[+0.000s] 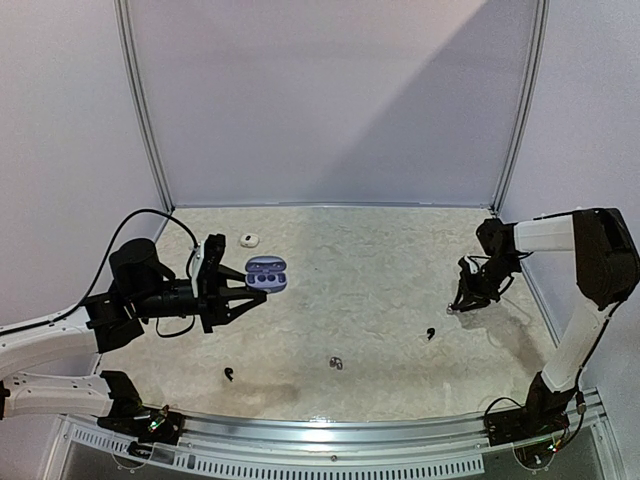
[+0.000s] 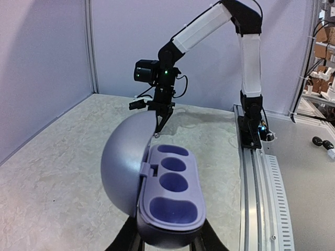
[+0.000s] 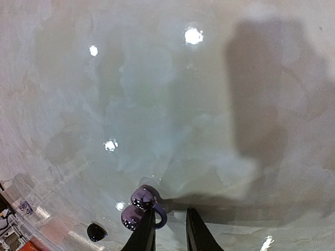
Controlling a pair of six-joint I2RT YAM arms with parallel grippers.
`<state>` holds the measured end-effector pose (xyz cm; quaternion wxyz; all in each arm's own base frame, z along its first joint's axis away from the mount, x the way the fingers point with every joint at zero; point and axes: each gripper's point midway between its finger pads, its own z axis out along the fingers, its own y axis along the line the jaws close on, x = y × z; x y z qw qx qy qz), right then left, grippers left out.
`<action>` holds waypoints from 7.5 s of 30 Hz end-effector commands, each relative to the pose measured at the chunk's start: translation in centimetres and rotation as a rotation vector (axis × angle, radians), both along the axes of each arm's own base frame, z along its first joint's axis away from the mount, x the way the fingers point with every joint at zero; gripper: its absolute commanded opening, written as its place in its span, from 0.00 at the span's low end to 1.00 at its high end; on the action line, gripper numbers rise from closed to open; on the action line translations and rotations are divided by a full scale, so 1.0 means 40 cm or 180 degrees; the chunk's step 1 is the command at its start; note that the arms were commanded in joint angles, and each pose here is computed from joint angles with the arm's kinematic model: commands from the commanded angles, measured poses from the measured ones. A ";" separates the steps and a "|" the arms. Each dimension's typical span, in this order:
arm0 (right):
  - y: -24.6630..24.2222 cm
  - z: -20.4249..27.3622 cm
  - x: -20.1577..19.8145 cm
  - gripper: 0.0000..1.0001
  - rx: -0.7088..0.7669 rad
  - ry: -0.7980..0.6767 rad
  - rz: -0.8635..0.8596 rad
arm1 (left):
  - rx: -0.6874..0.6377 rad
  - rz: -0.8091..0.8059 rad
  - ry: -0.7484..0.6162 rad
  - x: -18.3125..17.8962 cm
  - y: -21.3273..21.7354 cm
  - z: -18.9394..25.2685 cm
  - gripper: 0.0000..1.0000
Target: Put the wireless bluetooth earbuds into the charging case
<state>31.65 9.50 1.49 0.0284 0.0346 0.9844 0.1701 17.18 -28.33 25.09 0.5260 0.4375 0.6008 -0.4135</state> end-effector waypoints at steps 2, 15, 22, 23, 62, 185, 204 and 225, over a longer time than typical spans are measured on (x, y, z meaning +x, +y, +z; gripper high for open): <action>0.031 0.000 0.005 0.20 0.0149 -0.0014 -0.0044 | 0.0016 0.0043 -0.0045 0.006 0.009 -0.003 0.00; 0.080 -0.005 0.013 0.15 0.0231 0.0019 0.0026 | 0.0062 0.0051 -0.0162 0.005 0.013 -0.006 0.00; 0.082 0.000 0.010 0.01 0.0242 0.0047 0.0028 | 0.0085 0.0052 -0.0166 0.003 0.016 -0.009 0.00; 0.084 0.006 0.012 0.01 0.0257 0.0034 0.0027 | 0.0083 0.0055 -0.0167 0.004 0.016 -0.009 0.00; 0.156 0.000 0.045 0.24 0.0367 0.0004 -0.0017 | 0.0123 0.0048 -0.0236 0.001 0.019 -0.015 0.00; 0.299 0.018 -0.067 0.09 0.0110 0.0077 0.0516 | 0.0266 0.0076 -0.0366 -0.006 0.036 -0.042 0.00; 0.540 0.431 0.038 0.02 -0.0172 -0.2249 0.0741 | 0.0090 0.0644 -0.0329 0.066 0.056 0.000 0.00; 0.999 0.906 -0.196 0.01 0.0921 -0.4460 0.1185 | -0.0295 0.1159 -0.0345 0.128 0.076 0.108 0.00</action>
